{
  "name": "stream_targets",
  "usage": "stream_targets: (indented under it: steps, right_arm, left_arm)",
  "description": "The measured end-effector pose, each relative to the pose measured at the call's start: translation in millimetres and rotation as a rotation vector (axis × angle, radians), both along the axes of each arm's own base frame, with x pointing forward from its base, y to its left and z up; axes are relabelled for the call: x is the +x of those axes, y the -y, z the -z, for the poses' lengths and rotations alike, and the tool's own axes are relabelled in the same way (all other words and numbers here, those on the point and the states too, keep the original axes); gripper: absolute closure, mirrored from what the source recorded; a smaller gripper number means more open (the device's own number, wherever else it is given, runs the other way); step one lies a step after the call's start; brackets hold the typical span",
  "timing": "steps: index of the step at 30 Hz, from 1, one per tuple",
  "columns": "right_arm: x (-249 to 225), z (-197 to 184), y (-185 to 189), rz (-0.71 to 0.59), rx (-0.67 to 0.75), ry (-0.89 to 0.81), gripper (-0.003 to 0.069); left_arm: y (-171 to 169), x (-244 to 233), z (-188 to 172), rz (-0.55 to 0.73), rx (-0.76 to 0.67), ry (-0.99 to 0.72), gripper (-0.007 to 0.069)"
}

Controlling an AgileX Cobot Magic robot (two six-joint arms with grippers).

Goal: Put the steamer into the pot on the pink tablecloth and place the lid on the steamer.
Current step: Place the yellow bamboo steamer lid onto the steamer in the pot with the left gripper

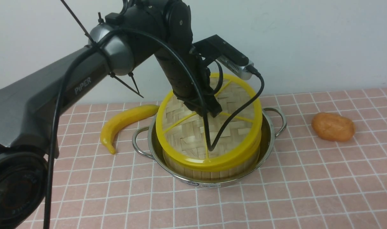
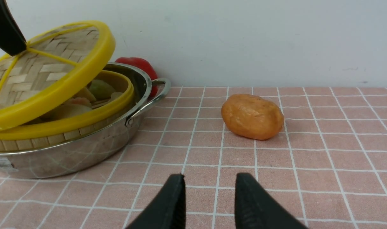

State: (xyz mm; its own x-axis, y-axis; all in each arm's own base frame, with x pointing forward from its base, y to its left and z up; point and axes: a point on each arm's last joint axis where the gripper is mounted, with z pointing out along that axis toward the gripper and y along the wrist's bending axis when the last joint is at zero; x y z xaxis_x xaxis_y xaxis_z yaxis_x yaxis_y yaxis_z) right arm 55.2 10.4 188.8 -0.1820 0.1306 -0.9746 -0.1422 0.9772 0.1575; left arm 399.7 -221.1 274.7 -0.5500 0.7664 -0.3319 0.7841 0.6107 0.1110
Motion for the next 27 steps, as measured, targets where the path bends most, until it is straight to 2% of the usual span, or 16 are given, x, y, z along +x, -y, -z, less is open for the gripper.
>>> stream_targets:
  steps: [27]
  right_arm:
    - [0.0,0.0,0.0,0.000,0.001,0.000,0.0419]
  left_arm:
    - [5.7,9.9,16.9,0.029,-0.005,0.026,0.0509]
